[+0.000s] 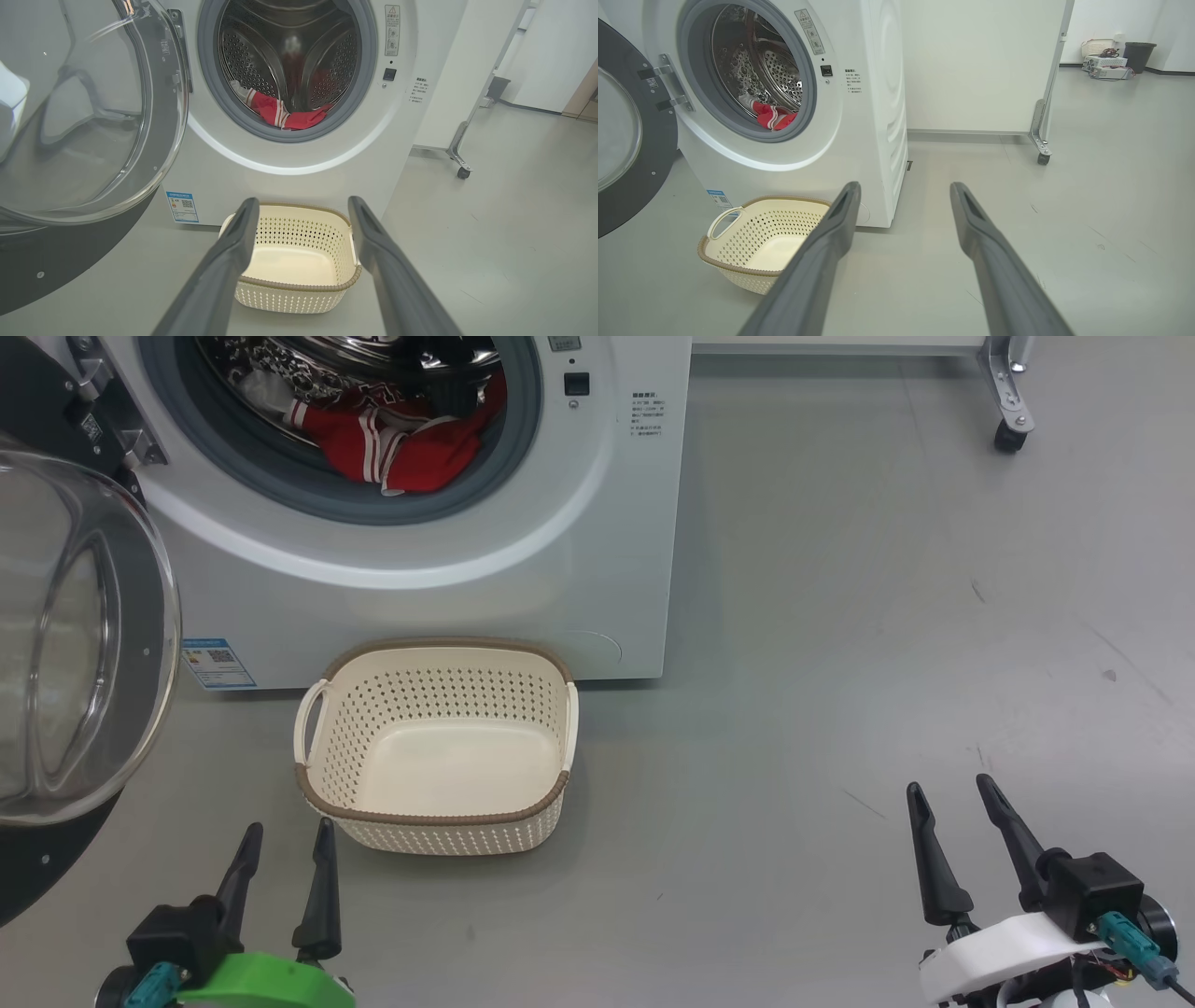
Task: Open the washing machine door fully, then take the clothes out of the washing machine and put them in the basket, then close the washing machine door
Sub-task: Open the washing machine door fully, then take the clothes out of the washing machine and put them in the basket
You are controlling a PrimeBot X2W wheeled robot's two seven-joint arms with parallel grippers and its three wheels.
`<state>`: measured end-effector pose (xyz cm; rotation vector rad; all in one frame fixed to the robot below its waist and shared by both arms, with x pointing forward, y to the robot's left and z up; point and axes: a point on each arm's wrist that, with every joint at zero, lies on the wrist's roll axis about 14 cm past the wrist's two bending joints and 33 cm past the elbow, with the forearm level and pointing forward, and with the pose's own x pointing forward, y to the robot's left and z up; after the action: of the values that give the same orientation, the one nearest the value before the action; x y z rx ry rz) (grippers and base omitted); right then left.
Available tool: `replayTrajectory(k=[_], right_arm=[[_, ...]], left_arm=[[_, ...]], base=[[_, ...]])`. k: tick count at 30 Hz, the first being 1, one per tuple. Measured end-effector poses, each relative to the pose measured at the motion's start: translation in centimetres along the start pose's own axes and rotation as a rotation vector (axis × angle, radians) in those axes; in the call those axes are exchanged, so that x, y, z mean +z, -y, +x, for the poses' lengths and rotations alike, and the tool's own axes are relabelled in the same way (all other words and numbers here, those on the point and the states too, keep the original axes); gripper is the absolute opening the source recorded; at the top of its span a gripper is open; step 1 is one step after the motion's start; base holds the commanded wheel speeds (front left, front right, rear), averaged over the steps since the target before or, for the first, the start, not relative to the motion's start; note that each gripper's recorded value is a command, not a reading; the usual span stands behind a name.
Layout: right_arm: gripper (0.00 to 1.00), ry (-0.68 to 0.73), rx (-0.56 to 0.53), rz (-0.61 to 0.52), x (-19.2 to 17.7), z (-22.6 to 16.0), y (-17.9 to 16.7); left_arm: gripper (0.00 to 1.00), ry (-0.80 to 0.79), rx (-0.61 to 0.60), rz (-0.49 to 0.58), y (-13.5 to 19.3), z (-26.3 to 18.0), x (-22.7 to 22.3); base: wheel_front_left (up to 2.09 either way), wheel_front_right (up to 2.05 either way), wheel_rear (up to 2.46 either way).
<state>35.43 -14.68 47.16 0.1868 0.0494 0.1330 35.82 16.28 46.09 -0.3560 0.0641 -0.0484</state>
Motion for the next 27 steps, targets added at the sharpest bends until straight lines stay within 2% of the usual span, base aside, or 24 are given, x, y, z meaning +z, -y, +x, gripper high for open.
replayTrajectory(k=[7, 14, 27], right_arm=[[1.0, -0.002, -0.001, 0.005, -0.11, 0.04, -0.06], [1.0, -0.003, 0.003, 0.01, -0.16, 0.08, -0.15], [1.0, 0.001, 0.007, 0.016, -0.08, 0.17, -0.41]], left_arm=[[1.0, 0.003, -0.007, -0.005, 0.25, 0.09, 0.07], [1.0, 0.001, -0.002, -0.063, 0.39, 0.03, -0.14], [1.0, 0.003, 0.002, -0.08, 0.35, -0.14, -0.1]], base=[[0.0, 0.0, 0.0], [0.16, -0.16, 0.0], [0.57, -0.57, 0.0]])
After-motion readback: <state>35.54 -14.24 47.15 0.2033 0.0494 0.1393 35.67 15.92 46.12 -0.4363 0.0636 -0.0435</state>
